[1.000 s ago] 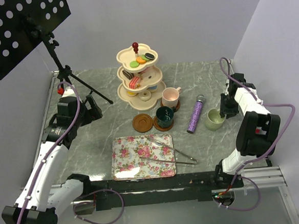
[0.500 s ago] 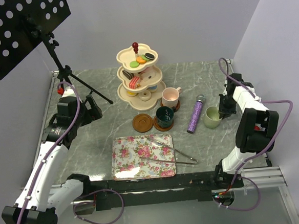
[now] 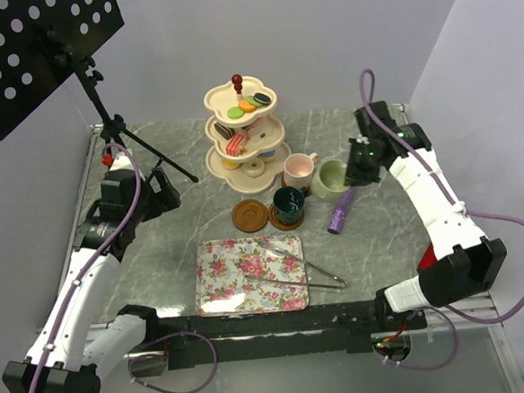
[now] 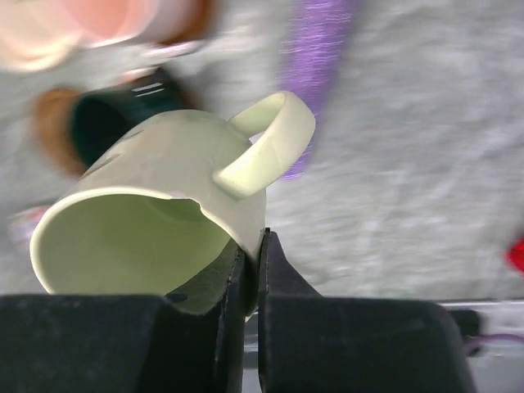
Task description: Serve the afternoon tea
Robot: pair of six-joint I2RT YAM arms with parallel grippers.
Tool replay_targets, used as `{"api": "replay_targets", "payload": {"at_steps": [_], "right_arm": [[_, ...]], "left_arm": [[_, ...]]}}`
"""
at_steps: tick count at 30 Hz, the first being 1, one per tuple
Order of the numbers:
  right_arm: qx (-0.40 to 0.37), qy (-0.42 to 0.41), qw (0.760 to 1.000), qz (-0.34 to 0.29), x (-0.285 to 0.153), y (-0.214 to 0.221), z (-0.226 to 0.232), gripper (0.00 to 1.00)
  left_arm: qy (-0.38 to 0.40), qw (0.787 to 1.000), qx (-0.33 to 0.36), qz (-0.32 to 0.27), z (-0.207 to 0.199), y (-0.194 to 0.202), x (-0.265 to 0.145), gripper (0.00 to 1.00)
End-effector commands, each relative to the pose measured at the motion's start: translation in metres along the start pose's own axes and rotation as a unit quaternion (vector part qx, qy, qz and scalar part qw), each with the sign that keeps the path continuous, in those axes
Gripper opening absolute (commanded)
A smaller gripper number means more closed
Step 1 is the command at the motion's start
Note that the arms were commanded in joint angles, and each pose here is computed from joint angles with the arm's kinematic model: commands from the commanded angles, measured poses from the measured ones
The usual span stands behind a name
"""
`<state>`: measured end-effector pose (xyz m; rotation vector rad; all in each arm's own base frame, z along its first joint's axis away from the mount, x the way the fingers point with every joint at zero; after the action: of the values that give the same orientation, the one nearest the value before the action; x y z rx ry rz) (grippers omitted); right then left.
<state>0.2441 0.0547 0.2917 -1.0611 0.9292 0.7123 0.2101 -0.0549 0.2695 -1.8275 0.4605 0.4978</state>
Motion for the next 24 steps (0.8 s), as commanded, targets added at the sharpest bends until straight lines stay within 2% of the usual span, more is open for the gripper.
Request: {"api": "replay_targets", "payload": {"at_steps": [1,7,13,18,24], "right_arm": [[0.045,-0.069,0.997,-0.012,-0.035,0.006,0.060,0.00],[0.006,-0.072,0.997,-0.019,-0.043,0.014,0.144,0.00],[-0.011,-0.082,0.996,0.033,-0.016,0.033,0.204,0.00],[-0.006,-0.054,0.998,0.037,0.010,0.039,0.230,0.00],[-0.003,-0.004,0.999,0.048,0.048,0.043,0.241,0.00]], "left_arm": [[0.027,0.999,-0.005,-0.030,-0.010,-0.016,-0.010,1.00],[0.017,0.999,-0.014,-0.048,-0.015,-0.034,-0.021,1.00],[0.001,0.998,-0.015,-0.061,-0.013,-0.039,-0.026,1.00],[-0.003,0.998,-0.017,-0.063,-0.010,-0.036,-0.027,1.00],[-0.002,0.998,-0.016,-0.059,-0.009,-0.032,-0.025,1.00]]}}
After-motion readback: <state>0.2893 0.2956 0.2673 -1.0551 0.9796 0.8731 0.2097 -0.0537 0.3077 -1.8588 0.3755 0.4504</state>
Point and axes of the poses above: each gripper's point midway between its finger pads, its own x axis out along the fingers, its own z axis along the line the jaws close on, y = z × x, the point moved 9 cm from there along -x, back along the fingers, and after that the axes turned 3 degrees about x, right-handed, at the moved point
